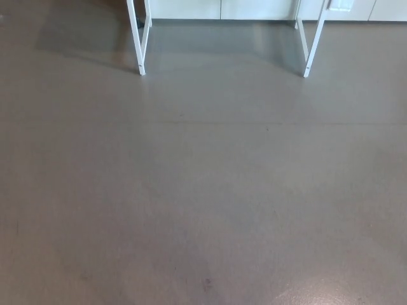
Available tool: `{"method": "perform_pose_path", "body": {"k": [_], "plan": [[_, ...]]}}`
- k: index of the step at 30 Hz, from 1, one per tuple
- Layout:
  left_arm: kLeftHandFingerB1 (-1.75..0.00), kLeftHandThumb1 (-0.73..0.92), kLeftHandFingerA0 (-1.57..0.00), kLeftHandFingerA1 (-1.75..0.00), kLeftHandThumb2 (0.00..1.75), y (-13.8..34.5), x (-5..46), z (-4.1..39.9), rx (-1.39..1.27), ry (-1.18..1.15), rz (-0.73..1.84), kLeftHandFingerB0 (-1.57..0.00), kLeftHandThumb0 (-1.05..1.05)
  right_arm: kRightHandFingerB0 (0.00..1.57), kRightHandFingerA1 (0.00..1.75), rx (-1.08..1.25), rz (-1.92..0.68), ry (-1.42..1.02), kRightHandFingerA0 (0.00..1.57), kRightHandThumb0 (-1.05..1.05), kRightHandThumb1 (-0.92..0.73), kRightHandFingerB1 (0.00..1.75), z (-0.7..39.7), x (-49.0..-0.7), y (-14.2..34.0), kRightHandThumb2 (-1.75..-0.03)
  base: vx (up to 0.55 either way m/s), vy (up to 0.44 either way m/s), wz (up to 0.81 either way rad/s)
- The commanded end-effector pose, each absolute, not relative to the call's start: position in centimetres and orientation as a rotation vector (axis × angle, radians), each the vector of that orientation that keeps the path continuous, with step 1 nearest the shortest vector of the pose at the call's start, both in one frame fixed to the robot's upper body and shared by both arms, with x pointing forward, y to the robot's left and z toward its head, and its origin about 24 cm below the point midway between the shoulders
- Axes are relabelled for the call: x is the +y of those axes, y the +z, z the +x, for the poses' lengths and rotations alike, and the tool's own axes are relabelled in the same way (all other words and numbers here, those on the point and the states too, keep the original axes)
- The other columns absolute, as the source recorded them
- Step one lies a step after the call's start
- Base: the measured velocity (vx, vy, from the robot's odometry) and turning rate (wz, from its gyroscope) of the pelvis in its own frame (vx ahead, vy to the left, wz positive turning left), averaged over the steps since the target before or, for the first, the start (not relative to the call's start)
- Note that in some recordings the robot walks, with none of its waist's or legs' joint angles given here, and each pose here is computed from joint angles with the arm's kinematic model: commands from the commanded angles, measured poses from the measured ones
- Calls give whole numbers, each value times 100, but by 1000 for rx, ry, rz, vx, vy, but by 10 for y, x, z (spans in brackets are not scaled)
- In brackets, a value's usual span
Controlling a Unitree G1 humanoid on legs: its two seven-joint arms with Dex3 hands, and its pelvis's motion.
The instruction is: The robot walk towards a table in front and uses its left hand to pickup a tennis ball on the left side and put it in a container on the right hand side
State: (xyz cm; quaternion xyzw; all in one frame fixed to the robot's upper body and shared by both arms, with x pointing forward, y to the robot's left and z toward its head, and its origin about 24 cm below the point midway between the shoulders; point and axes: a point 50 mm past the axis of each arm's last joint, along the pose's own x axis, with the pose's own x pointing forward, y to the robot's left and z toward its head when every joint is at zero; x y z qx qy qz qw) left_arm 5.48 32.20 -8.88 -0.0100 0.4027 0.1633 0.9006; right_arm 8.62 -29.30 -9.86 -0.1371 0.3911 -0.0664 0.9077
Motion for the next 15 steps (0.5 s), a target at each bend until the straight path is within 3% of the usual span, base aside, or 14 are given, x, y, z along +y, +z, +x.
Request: {"method": "perform_pose_path", "body": {"k": [1, 15], "plan": [[-50, 44, -28, -55, 87, -85, 322, 50, 780, 322, -128, -19, 5, 36, 57, 755, -276, -127, 60, -42, -40, 49, 85, -300, -91, -72, 0, 0, 0], [-50, 44, -32, -57, 88, -86, 322, 46, 778, 312, -138, -20, 5, 36, 58, 757, -283, -120, 61, -42, -40, 49, 83, -301, -95, -72, 0, 0, 0]]}}
